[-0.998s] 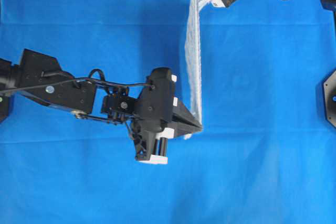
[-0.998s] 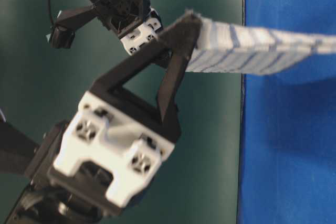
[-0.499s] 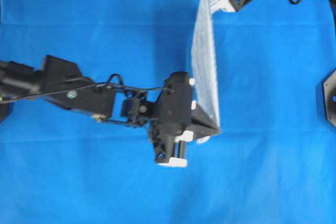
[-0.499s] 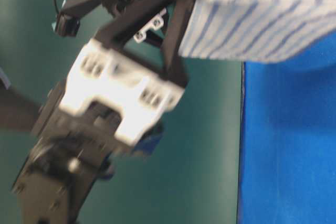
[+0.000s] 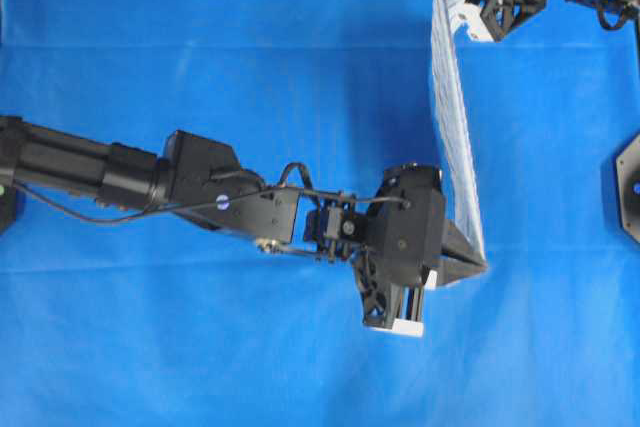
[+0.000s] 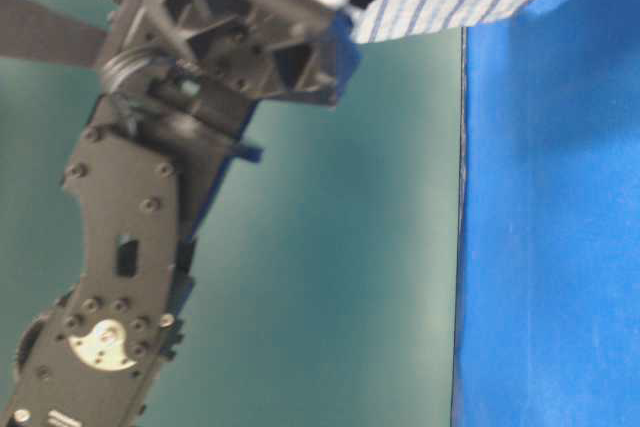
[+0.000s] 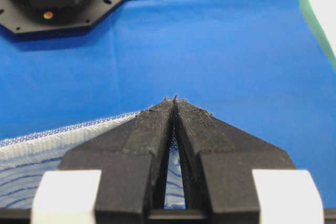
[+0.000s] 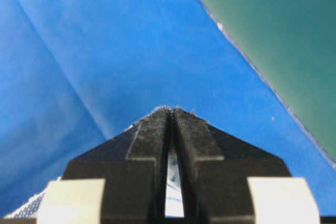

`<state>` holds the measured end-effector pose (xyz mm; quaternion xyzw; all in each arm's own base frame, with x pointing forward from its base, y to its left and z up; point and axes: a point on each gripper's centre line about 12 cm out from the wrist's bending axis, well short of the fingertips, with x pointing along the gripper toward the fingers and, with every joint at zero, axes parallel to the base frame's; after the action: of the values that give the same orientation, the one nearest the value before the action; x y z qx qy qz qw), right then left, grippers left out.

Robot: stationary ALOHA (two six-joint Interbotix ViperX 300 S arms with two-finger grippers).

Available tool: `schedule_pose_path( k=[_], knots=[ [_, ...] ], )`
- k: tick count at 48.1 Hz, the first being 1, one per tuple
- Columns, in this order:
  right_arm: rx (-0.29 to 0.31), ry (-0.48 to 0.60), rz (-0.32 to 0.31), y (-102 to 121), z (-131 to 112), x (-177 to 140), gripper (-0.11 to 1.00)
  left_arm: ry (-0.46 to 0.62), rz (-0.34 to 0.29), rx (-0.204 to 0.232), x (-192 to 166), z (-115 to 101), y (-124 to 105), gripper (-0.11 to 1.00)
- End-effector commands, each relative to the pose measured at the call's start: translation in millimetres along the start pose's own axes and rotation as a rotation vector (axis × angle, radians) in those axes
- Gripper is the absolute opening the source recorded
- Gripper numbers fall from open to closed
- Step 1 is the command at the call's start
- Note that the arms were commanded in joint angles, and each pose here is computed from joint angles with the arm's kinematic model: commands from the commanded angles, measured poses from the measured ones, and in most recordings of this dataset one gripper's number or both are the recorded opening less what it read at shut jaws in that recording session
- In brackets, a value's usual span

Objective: Fold the blue towel.
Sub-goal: 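Lay the strip down vertically on the table with both grippers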

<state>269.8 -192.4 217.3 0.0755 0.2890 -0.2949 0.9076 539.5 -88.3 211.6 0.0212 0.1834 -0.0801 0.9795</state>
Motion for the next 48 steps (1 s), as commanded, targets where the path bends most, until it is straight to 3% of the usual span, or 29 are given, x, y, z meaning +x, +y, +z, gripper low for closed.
schedule_pose_path(
  k=[1,12,29,48],
  knots=[
    [0.003,-0.010,-0.006,-3,5,1,0.05,-0.040,-0.014,0.004,-8,16,-8,0.02],
    [-0.003,0.000,0.016,3,7,36,0.05,0.023,-0.024,-0.032,-31,-18,-14,0.02],
    [-0.054,0.014,0.084,37,25,100,0.05,0.059,-0.036,-0.132,-67,-60,-22,0.02],
    [-0.073,0.023,0.085,40,26,106,0.05,0.071,-0.024,-0.150,-72,-69,-17,0.02]
  ],
)
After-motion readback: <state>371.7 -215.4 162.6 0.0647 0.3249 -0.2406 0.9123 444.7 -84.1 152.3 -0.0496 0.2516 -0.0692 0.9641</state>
